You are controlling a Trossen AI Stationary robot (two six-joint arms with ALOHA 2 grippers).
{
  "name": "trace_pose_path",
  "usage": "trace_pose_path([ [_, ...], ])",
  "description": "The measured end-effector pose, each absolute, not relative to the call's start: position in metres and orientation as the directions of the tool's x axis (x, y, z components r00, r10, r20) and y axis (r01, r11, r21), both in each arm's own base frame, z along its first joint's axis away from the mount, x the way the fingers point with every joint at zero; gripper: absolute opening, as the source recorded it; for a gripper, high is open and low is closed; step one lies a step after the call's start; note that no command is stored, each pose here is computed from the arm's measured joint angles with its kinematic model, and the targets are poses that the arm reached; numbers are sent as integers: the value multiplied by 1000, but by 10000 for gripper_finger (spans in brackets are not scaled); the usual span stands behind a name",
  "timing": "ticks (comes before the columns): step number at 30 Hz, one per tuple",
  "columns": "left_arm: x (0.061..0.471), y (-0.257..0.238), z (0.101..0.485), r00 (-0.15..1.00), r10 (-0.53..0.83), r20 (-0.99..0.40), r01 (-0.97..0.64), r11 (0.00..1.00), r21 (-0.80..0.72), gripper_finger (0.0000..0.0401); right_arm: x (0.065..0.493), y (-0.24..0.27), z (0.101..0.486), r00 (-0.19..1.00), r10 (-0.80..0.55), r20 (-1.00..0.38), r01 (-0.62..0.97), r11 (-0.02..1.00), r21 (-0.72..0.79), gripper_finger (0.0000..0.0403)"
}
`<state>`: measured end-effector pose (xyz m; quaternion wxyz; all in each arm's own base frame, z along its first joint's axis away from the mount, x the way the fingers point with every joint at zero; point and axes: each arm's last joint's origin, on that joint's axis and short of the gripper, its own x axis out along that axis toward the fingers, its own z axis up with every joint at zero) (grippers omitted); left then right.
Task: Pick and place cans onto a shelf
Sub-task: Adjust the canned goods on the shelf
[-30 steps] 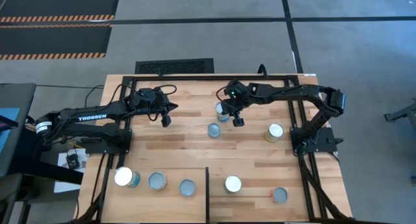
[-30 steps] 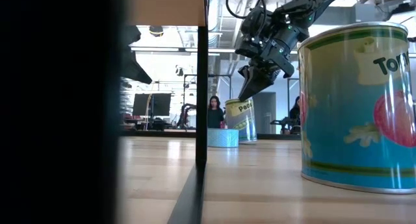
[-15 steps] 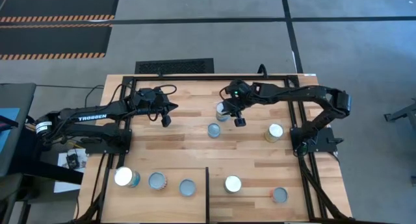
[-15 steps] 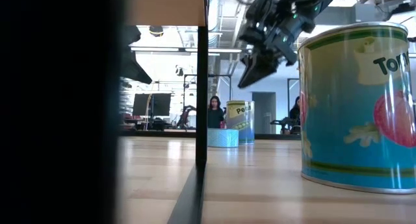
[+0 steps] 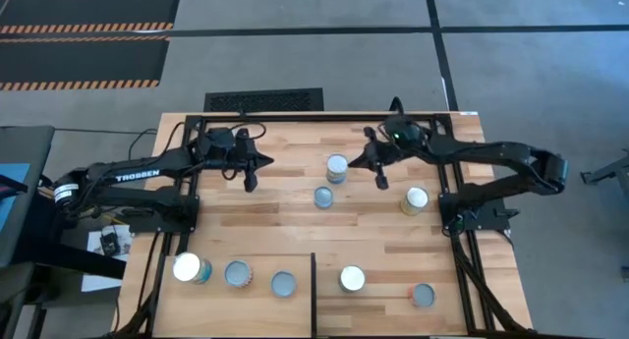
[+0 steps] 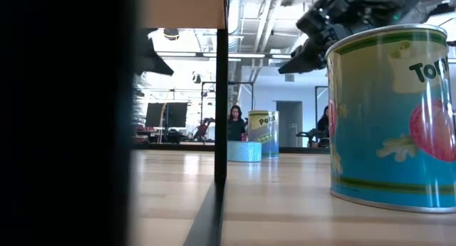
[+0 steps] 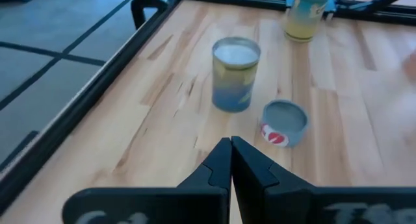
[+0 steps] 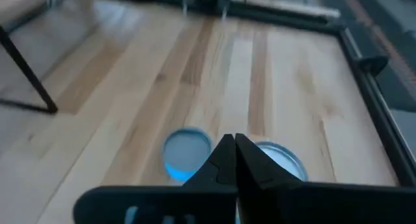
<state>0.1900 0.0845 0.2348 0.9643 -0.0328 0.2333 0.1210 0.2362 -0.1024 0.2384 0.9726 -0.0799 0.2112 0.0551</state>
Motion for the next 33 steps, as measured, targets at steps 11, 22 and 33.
trace_pose_path([
  [11, 198, 58, 322, 759, 126, -639, -148, 989, 20, 0, 218, -78, 213, 986, -55, -157, 33, 990, -138, 4],
  [22, 222, -1, 373, 445, -93, -891, -47, 991, -127, 0, 214, -63, 215, 993, -39, -112, 21, 988, -156, 6],
  [33, 226, -78, 373, 200, -203, -959, -159, 959, -236, 0, 221, -38, 213, 992, 4, -125, -22, 988, -151, 8],
])
